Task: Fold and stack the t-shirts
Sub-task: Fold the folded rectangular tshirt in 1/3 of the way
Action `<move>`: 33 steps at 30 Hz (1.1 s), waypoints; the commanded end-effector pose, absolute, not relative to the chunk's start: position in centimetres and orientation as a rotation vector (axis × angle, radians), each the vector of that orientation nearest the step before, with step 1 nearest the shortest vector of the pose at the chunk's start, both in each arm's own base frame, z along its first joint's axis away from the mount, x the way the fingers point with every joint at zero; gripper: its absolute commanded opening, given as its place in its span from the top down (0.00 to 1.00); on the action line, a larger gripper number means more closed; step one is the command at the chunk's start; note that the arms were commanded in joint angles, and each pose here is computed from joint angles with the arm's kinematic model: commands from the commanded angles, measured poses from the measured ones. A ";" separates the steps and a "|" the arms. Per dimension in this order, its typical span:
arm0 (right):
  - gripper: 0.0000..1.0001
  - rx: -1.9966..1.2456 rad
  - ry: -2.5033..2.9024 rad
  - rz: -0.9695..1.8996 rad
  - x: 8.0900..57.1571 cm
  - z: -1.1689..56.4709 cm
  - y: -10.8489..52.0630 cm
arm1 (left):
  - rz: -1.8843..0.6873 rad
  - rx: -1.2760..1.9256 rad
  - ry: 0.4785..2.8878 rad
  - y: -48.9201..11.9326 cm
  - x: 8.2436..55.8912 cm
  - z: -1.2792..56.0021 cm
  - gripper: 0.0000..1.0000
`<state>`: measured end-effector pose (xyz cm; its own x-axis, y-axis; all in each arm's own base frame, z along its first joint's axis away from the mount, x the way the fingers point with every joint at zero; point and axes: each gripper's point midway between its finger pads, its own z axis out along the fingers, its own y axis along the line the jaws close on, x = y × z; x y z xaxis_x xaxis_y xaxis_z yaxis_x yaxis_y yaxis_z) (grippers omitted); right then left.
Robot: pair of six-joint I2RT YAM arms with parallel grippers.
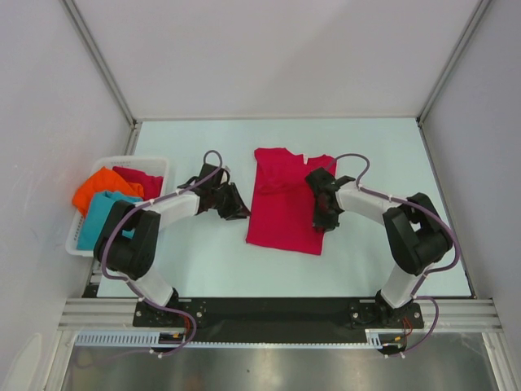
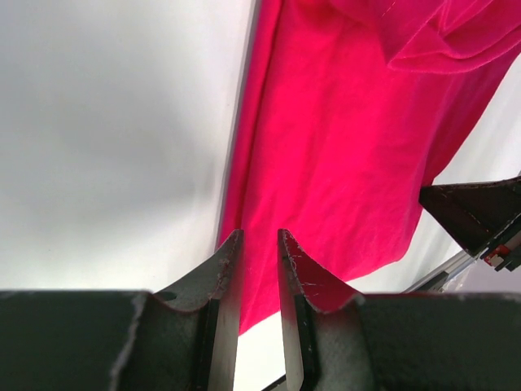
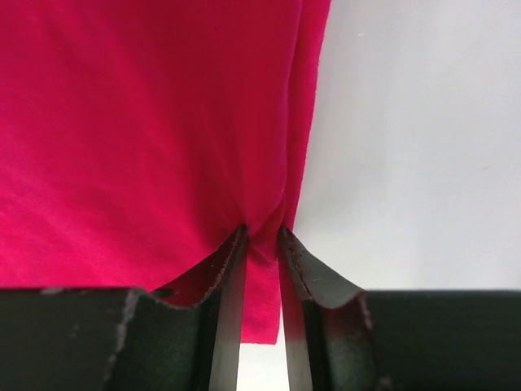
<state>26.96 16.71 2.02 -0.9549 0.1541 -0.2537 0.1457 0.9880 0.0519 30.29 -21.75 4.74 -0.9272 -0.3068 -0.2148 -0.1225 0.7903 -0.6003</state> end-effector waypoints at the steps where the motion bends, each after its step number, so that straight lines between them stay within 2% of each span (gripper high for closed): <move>1: 0.75 0.225 2.860 0.070 26.6 2.7 17.2 | -0.898 -0.294 2.622 -22.3 30.9 5.8 0.72; 5: 0.85 0.219 2.857 0.069 26.4 2.8 17.2 | -0.904 -0.293 2.627 -22.7 30.7 5.5 0.73; 11: 0.94 0.216 2.857 0.071 26.1 2.9 17.1 | -0.910 -0.278 2.642 -23.3 30.1 4.9 0.73; 33: 0.94 0.209 2.841 0.053 25.7 3.7 17.0 | -0.879 -0.262 2.652 -23.2 29.0 4.2 0.73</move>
